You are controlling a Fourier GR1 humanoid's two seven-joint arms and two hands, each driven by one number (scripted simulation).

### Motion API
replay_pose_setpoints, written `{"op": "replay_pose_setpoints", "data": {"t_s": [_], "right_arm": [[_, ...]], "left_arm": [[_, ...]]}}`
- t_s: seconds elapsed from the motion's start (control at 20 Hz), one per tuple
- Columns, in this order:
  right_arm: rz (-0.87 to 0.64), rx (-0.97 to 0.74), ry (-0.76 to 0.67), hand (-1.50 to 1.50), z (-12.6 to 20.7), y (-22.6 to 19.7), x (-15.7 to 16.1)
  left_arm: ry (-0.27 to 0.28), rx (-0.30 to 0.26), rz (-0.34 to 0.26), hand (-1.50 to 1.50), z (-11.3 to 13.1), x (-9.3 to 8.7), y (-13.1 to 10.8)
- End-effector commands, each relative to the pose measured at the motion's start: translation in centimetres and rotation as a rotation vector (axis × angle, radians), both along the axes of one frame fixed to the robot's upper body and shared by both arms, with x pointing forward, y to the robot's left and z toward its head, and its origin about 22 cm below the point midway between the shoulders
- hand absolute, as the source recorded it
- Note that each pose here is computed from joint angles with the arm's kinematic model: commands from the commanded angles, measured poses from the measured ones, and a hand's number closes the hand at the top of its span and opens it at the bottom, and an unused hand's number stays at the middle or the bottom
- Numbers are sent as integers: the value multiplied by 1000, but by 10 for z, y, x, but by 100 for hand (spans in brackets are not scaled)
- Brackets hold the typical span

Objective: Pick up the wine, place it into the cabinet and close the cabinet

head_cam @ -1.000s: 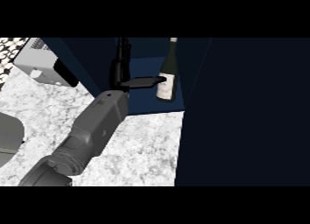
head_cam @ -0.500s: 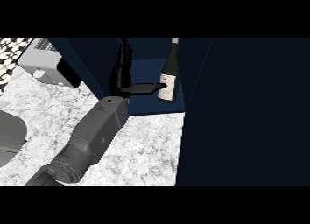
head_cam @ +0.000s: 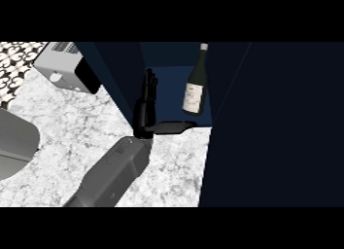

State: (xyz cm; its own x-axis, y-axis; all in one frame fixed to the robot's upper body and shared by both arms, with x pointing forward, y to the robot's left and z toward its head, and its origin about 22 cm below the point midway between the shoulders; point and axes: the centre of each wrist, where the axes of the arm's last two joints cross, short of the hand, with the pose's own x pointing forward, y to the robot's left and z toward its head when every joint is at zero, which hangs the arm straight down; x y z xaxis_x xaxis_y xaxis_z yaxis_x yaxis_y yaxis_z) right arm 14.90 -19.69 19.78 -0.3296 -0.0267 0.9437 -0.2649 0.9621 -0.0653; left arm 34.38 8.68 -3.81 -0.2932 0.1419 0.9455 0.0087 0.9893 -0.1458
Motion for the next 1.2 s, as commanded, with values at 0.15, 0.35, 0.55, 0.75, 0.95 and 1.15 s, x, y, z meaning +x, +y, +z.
{"op": "replay_pose_setpoints", "data": {"t_s": [0.15, 0.35, 0.55, 0.75, 0.95, 1.15], "right_arm": [[-12, 6, -27, -150, 4, -7, -16], [-30, 8, -29, -150, 8, -10, -24], [-25, 10, -23, -150, 6, -17, -23], [-14, 6, -43, -150, 1, -18, -3], [-1, -6, -4, -150, 6, -18, -5], [79, 4, 27, -150, 10, -12, -18]], "left_arm": [[-18, -43, -35, -150, 9, -74, -36], [-41, -73, -50, -150, 37, -86, -27], [-21, -84, -3, -150, 40, -124, -19], [-30, -54, 43, -150, 46, -137, -8], [-37, -140, -5, -150, 87, -158, -1], [-53, -102, -56, -150, 80, -187, 21]]}}
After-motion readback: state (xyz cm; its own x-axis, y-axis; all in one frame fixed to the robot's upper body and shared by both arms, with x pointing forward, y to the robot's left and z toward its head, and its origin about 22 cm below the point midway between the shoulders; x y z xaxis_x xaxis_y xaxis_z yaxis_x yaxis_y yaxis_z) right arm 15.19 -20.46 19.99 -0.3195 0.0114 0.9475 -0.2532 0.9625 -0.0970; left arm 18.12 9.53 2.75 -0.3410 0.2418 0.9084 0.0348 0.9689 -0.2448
